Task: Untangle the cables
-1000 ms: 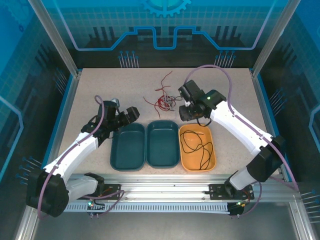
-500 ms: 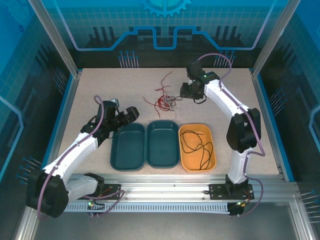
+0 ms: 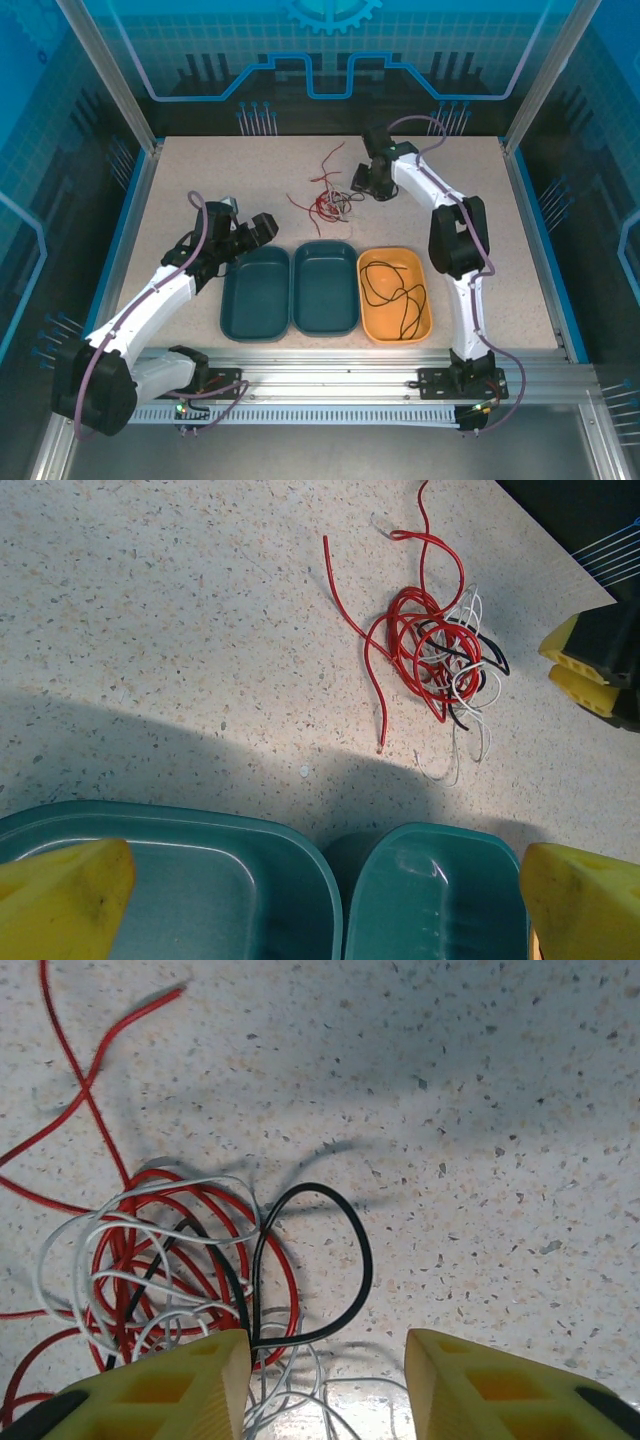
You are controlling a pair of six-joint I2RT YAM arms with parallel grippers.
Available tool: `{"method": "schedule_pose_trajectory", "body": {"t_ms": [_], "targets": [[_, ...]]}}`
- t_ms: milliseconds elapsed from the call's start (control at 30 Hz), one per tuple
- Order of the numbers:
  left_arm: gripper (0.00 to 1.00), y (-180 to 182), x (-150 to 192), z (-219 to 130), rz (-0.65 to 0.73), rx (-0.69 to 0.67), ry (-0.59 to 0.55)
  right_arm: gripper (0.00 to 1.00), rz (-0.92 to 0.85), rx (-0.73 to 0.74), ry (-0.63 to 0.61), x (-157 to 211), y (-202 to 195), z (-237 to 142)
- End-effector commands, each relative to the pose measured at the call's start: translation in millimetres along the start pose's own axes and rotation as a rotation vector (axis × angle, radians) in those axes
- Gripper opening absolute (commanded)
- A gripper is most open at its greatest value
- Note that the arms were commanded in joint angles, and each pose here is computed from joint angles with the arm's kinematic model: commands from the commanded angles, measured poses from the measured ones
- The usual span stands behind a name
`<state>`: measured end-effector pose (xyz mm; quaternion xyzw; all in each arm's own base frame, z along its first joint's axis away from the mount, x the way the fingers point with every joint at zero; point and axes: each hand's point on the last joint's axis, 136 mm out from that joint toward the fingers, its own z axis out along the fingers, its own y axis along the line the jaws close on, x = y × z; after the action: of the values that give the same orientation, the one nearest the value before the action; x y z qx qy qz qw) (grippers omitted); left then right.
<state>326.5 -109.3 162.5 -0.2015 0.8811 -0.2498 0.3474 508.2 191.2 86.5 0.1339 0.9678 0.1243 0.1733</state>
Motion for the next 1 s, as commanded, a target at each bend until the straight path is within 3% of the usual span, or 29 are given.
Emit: {"method": "schedule_pose_trajectory", "body": {"t_ms": [0,567,800,967], "targets": [[0.99,2.3,2.6,-1.5,-0.006,0.0,0.002,0.47,0.049,0.006,0.005,-3.5,-2.4,3.1],[0.99,7.0,7.5,-1.3,-0.001,-0.011,0.014,0.5,0.16,-0.102,0.075,5.0,2.3,49.2],[0.99,7.7,6.8,-4.3,0.006,-0.017,0.009,0.3,0.178,-0.175,0.078,4.9,11.5,52.4],[0.99,6.0,5.3,-4.8,0.008,-0.013,0.006,0.14,0.171,-0.213,0.043,-0.1,17.6,35.0]]}}
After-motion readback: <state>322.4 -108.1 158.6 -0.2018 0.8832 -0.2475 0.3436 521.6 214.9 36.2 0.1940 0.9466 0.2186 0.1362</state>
